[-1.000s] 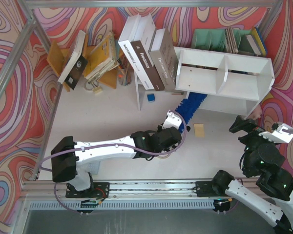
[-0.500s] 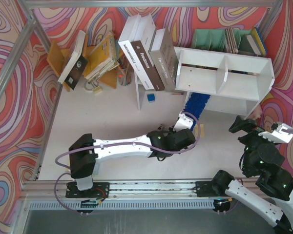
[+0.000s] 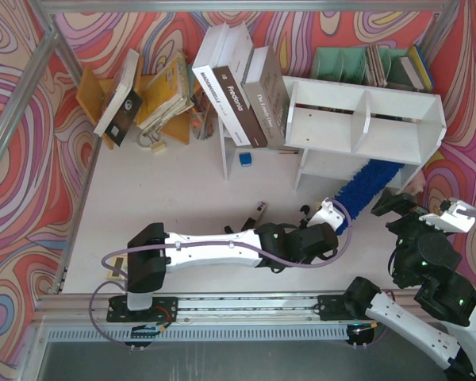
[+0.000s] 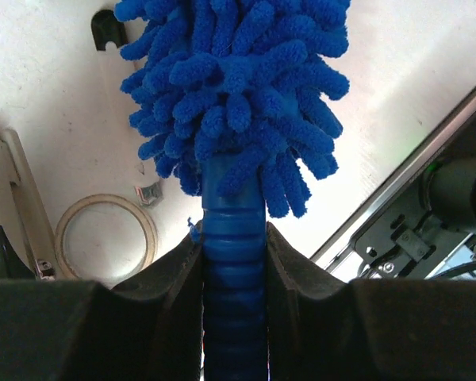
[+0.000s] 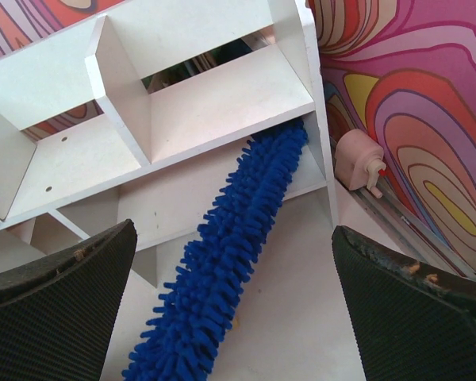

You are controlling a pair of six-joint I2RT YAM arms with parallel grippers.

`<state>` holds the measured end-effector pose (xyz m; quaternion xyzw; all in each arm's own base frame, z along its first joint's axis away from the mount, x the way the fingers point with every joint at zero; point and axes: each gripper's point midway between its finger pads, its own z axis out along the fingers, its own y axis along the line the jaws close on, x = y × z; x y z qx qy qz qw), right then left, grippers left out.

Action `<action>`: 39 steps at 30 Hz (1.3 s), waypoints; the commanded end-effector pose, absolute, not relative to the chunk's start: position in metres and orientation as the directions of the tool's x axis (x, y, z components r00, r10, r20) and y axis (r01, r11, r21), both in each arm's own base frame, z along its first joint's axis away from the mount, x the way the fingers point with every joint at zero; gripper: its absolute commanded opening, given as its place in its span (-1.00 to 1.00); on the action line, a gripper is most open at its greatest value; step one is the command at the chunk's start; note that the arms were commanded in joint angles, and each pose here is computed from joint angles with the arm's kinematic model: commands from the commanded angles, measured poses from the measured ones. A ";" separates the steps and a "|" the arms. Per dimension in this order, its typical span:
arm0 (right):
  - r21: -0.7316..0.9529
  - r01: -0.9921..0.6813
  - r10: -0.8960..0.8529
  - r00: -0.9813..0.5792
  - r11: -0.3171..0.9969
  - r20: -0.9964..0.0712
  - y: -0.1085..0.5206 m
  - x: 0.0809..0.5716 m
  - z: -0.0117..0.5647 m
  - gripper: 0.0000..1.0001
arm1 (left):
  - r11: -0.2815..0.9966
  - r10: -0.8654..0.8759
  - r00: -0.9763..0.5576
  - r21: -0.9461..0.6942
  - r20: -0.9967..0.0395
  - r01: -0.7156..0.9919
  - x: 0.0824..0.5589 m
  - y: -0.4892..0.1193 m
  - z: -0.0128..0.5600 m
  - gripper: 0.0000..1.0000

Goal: Dust the bookshelf with a duster

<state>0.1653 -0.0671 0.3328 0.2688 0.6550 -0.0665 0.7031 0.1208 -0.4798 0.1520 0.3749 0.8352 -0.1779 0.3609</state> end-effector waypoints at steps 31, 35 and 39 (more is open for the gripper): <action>0.294 0.456 0.257 0.143 0.840 -0.956 -0.070 0.164 0.333 0.97 | 0.598 0.563 -0.342 0.085 -0.752 0.797 0.117 -0.422 0.159 -1.00; 0.294 0.457 0.257 0.143 0.839 -0.956 -0.070 0.164 0.333 0.97 | 0.568 0.569 -0.336 0.064 -0.750 0.821 0.108 -0.428 0.159 -1.00; 0.293 0.456 0.256 0.142 0.840 -0.956 -0.069 0.165 0.333 0.97 | 0.552 0.562 -0.313 0.066 -0.766 0.831 0.098 -0.421 0.167 -1.00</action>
